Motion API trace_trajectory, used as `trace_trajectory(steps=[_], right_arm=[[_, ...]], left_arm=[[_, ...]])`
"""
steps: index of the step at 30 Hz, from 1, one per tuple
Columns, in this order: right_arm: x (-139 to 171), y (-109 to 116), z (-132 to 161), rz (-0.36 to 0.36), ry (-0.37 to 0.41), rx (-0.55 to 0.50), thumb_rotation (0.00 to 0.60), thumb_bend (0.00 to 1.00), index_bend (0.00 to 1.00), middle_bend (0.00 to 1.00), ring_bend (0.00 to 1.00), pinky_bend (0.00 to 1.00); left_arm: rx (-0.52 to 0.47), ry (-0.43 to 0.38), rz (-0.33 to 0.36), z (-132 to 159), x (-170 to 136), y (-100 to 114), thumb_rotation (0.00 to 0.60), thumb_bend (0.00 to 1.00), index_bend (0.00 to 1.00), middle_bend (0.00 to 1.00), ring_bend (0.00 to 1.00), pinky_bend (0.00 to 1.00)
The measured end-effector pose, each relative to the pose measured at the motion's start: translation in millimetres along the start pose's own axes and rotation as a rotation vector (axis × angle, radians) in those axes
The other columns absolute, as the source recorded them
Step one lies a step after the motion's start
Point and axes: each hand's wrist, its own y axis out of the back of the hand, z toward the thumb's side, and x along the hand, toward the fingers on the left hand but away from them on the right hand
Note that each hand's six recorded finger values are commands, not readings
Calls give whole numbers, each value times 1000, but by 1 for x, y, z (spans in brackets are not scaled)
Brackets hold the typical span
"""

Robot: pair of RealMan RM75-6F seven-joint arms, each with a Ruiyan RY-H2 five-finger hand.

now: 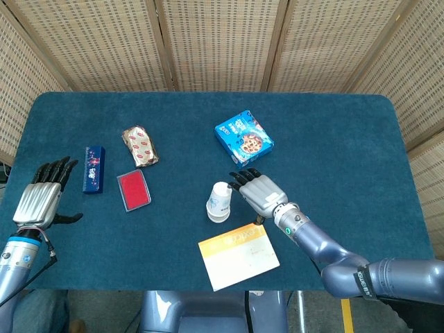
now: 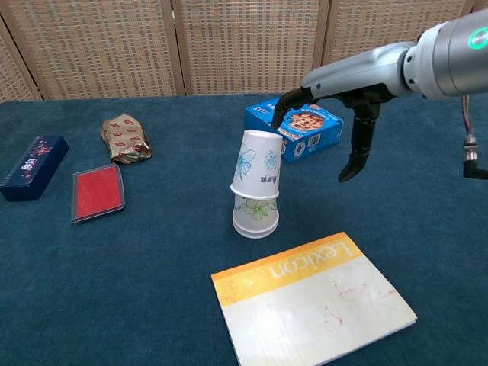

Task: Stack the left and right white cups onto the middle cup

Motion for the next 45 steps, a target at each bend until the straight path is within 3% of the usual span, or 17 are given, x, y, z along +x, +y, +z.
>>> trace_trajectory(steps=[9, 17, 25, 30, 36, 41, 45], right_arm=[[0, -15, 30, 27, 82, 24, 600, 0, 213, 0, 0, 0], [6, 8, 35, -113, 102, 75, 600, 0, 213, 15, 0, 0], [19, 24, -8, -214, 3, 116, 600, 0, 202, 62, 0, 0], [44, 25, -59, -341, -99, 141, 600, 0, 17, 3, 0, 0], [104, -1, -121, -481, -229, 41, 600, 0, 0, 0, 0, 0], [153, -30, -140, -544, -273, 34, 600, 0, 0, 0, 0, 0], [190, -60, -152, -554, -297, 47, 600, 0, 0, 0, 0, 0]], left_arm=[[-4, -2, -4, -1, 0, 0, 600, 0, 0, 0, 0, 0], [-9, 0, -1, -3, -1, 1, 600, 0, 0, 0, 0, 0], [-4, -7, 34, -2, -3, 4, 600, 0, 0, 0, 0, 0], [-22, 2, 107, -11, -14, 2, 600, 0, 0, 0, 0, 0], [-50, 17, 143, -27, -31, -9, 600, 0, 0, 0, 0, 0], [-55, 20, 133, -35, -44, -17, 600, 0, 0, 0, 0, 0], [-54, -2, 138, -37, -52, -20, 600, 0, 0, 0, 0, 0]])
